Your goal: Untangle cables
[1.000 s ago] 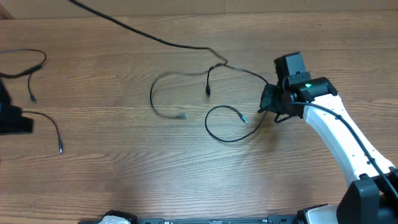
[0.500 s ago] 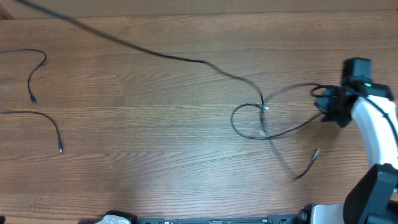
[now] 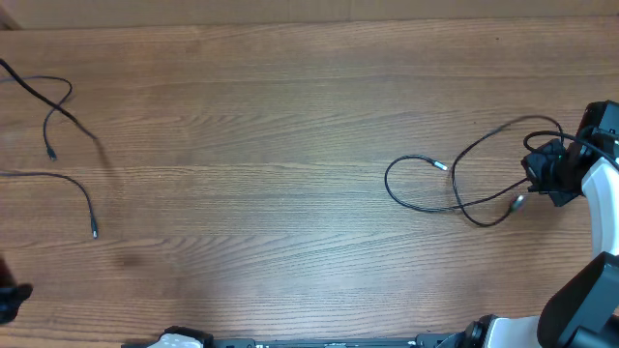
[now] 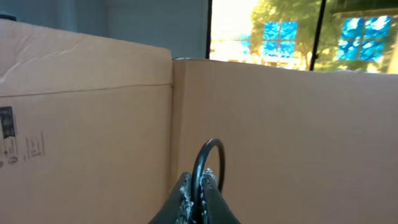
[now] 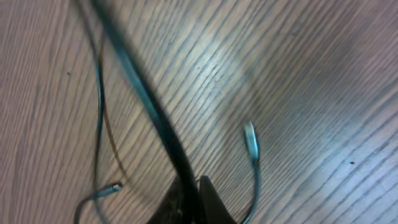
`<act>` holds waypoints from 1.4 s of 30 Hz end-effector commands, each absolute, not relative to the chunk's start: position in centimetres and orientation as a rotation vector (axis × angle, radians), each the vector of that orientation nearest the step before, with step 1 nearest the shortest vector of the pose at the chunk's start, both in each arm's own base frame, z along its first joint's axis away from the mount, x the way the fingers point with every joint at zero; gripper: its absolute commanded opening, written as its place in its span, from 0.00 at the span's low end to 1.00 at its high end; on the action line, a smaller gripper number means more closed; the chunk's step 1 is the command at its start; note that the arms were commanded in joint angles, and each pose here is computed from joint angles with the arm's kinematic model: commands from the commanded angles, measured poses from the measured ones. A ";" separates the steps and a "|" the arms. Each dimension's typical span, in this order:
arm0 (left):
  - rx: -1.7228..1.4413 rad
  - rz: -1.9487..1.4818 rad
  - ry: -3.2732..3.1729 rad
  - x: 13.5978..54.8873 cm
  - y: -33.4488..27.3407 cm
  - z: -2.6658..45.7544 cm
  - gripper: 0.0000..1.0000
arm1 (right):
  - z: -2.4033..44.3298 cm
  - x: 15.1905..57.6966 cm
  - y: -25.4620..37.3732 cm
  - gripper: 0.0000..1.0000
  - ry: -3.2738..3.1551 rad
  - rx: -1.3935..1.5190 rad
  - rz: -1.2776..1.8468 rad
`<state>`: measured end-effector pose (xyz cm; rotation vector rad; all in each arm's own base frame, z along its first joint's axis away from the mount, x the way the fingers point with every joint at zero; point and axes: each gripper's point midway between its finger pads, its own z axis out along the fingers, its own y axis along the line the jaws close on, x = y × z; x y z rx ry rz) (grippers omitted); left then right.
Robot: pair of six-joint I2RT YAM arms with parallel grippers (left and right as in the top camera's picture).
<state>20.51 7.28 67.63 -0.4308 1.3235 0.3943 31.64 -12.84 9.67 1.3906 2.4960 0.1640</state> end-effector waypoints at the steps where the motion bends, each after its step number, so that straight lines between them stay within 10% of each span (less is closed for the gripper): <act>1: -0.420 0.503 1.359 21.7 7.7 67.0 0.04 | 9.5 32.0 -11.9 0.04 2.532 1.328 0.211; 23: -0.510 0.382 1.921 37.7 14.5 48.5 0.04 | 9.5 32.5 -10.7 0.04 2.573 1.241 0.228; 42: -1.168 0.334 2.156 37.3 22.7 34.4 0.04 | 9.5 32.5 -10.7 0.04 2.572 1.240 0.227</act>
